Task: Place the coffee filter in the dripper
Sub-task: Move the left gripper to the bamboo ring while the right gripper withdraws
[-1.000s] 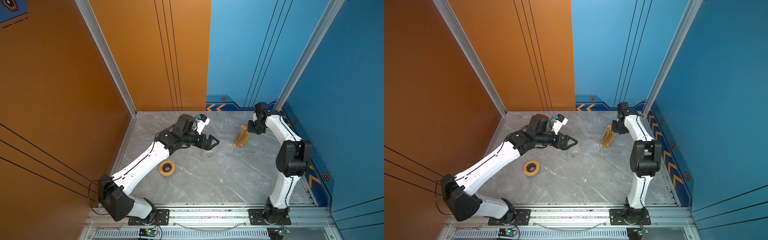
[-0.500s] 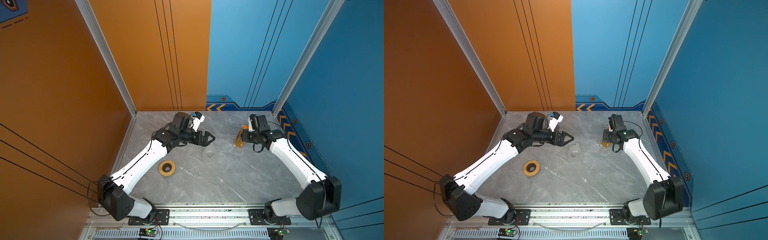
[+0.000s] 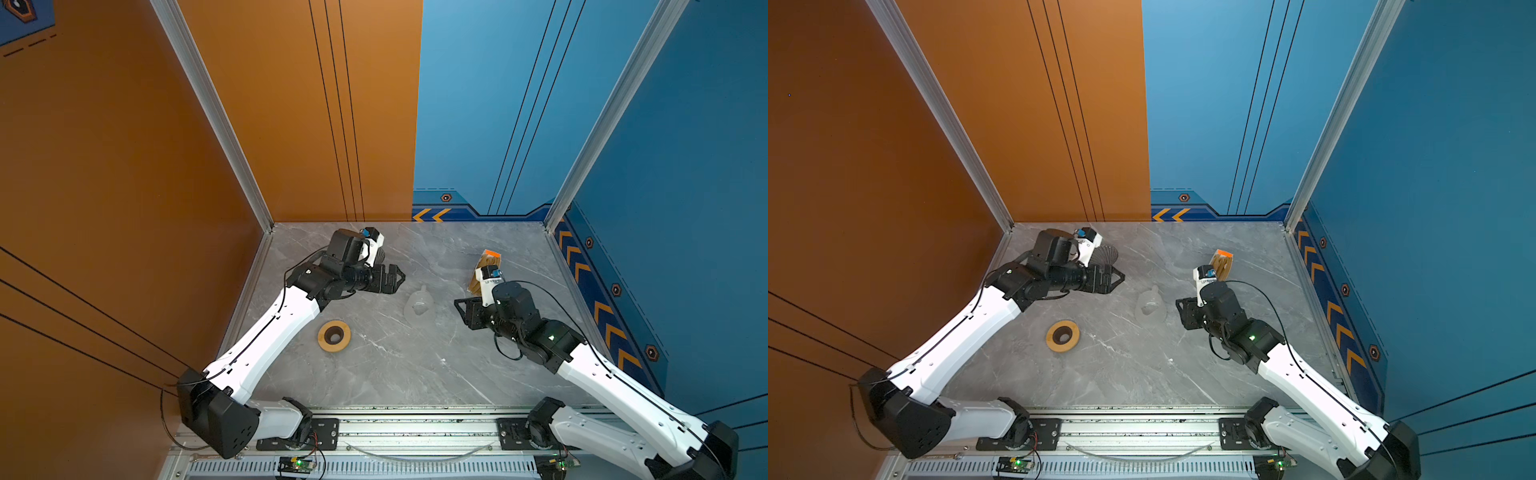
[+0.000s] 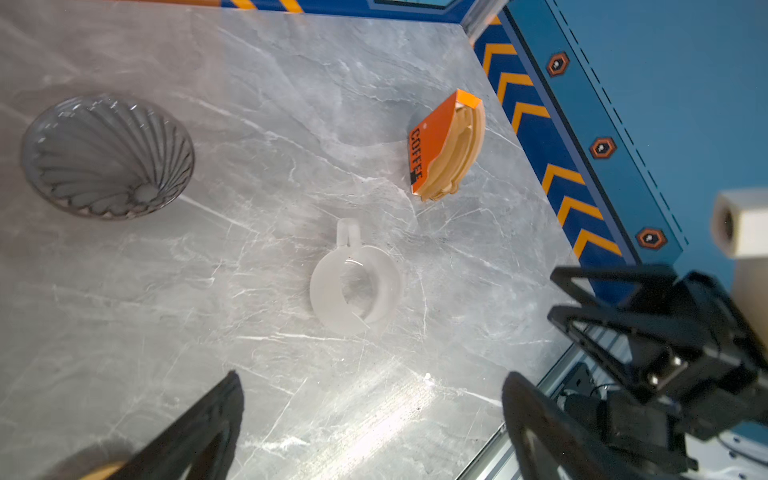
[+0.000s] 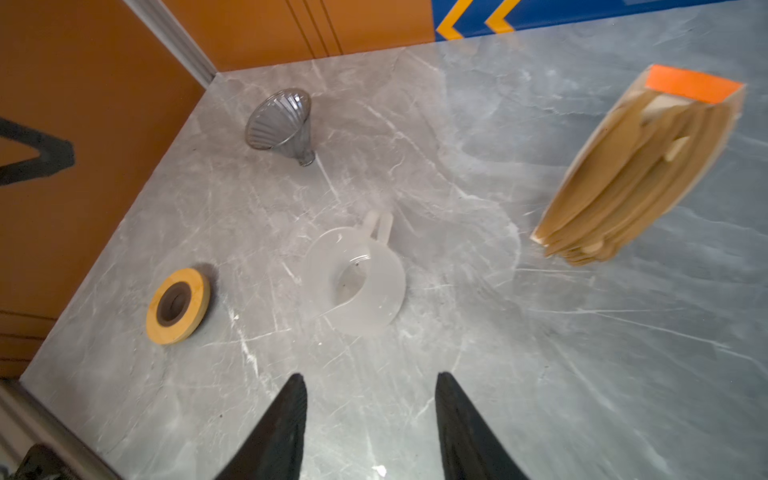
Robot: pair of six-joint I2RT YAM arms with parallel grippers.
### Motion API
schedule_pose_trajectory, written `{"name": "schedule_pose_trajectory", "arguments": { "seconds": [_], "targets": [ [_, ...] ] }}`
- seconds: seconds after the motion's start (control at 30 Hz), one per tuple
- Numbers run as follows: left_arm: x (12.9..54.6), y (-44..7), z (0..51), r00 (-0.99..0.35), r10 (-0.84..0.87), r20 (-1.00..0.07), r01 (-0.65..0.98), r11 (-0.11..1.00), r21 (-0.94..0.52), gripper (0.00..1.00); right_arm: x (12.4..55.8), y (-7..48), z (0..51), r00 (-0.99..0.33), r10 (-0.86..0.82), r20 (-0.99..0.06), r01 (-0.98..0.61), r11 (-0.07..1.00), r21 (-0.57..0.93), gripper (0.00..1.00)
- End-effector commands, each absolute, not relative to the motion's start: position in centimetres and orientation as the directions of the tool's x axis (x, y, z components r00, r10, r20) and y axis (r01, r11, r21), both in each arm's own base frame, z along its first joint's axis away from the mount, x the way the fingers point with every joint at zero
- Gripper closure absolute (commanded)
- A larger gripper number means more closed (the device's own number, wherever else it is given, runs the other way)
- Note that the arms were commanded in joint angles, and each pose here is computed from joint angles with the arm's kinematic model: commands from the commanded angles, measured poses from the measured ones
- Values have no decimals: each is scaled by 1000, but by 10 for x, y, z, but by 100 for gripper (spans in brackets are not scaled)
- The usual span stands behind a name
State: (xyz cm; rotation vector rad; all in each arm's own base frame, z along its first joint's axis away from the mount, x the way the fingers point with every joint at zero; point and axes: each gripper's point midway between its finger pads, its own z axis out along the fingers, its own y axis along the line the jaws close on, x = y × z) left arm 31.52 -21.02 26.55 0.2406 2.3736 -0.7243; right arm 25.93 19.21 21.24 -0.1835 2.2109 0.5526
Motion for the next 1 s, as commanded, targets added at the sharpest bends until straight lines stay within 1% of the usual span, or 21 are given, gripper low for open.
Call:
{"name": "schedule_pose_trajectory", "arguments": {
  "seconds": [0.0,0.1,0.27,0.37,0.47,0.57,0.73,0.8,0.9,0.97],
  "targets": [
    [310,-174,240,-840,-152,-521,140,867,-478,2,249,217,217,-626,76,-776,-349,863,366,51],
    [304,-145,217,-850,-247,-465,13,873,-487,2,235,235,213,-625,33,-780,-408,838,362,50],
    [284,-104,188,-828,-368,-422,-138,865,-482,2,214,261,205,-645,-20,-764,-509,757,410,49],
    [270,-86,168,-811,-448,-376,-231,836,-498,2,208,272,203,-649,-46,-760,-538,734,415,47],
    [257,-76,143,-803,-517,-297,-311,788,-531,2,208,283,205,-650,-56,-757,-560,709,428,46],
    [246,-70,122,-796,-563,-225,-377,751,-542,2,203,298,212,-644,-84,-761,-601,671,434,43],
    [237,-63,102,-770,-609,-190,-424,712,-560,2,192,321,215,-626,-150,-766,-652,639,408,26],
    [234,-60,94,-759,-627,-176,-447,698,-560,2,188,330,216,-618,-164,-769,-666,629,401,17],
    [231,-56,87,-739,-658,-145,-479,665,-573,1,184,342,217,-608,-174,-774,-681,616,397,1],
    [229,-53,82,-723,-679,-126,-504,644,-576,1,182,350,218,-603,-181,-777,-690,608,393,0]
  ]
}}
